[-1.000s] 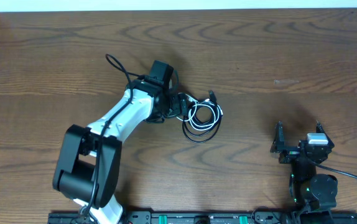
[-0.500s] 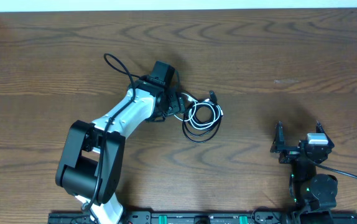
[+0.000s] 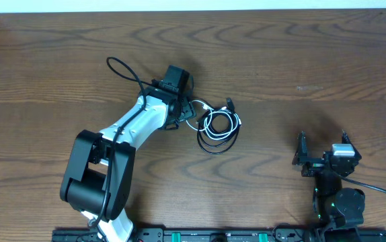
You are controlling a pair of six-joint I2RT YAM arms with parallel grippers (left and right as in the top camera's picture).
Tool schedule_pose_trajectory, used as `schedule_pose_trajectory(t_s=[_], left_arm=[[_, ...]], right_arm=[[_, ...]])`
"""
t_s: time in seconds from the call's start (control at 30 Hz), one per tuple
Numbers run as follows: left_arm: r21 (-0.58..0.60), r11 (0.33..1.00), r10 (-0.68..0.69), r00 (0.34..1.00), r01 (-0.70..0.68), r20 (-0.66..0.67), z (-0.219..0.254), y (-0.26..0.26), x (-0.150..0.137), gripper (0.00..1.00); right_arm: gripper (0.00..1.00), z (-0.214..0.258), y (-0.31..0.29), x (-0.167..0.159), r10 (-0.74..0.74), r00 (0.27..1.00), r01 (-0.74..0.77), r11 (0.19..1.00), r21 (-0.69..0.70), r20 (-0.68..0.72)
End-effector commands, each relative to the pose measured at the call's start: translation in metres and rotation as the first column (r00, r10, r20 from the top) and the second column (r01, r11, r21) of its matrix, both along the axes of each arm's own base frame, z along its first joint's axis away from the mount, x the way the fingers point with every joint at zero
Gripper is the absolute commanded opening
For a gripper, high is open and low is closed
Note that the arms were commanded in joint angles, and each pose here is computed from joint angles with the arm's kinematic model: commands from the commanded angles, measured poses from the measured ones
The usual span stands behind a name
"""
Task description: Untangle cables
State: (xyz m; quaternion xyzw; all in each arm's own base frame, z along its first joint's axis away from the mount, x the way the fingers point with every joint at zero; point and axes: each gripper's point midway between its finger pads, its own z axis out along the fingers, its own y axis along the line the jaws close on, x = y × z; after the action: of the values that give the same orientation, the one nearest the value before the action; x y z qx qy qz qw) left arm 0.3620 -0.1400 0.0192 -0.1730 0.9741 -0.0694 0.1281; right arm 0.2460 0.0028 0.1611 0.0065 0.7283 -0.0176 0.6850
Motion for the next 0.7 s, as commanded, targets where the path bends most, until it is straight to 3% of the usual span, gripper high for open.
schedule_pose_trajectory(t_s=[0.0, 0.3, 0.67], left_arm=[[0.025, 0.999, 0.025, 1.000, -0.025, -0.016, -0.009, 0.003, -0.003, 0.74], [0.034, 0.999, -0.029, 0.999, 0.030, -0.013, -0.015, -0.014, -0.008, 0.74], [0.141, 0.989, -0.049, 0.999, 0.048, 0.006, -0.015, -0.005, -0.009, 0.72]], right_arm=[[0.99, -0.001, -0.002, 0.000, -0.009, 1.000, 0.009, 1.000, 0.010, 0.002], [0.99, -0.001, -0.002, 0.000, -0.009, 1.000, 0.009, 1.000, 0.010, 0.002], [0.99, -0.001, -0.002, 0.000, -0.009, 1.000, 0.009, 1.000, 0.010, 0.002]])
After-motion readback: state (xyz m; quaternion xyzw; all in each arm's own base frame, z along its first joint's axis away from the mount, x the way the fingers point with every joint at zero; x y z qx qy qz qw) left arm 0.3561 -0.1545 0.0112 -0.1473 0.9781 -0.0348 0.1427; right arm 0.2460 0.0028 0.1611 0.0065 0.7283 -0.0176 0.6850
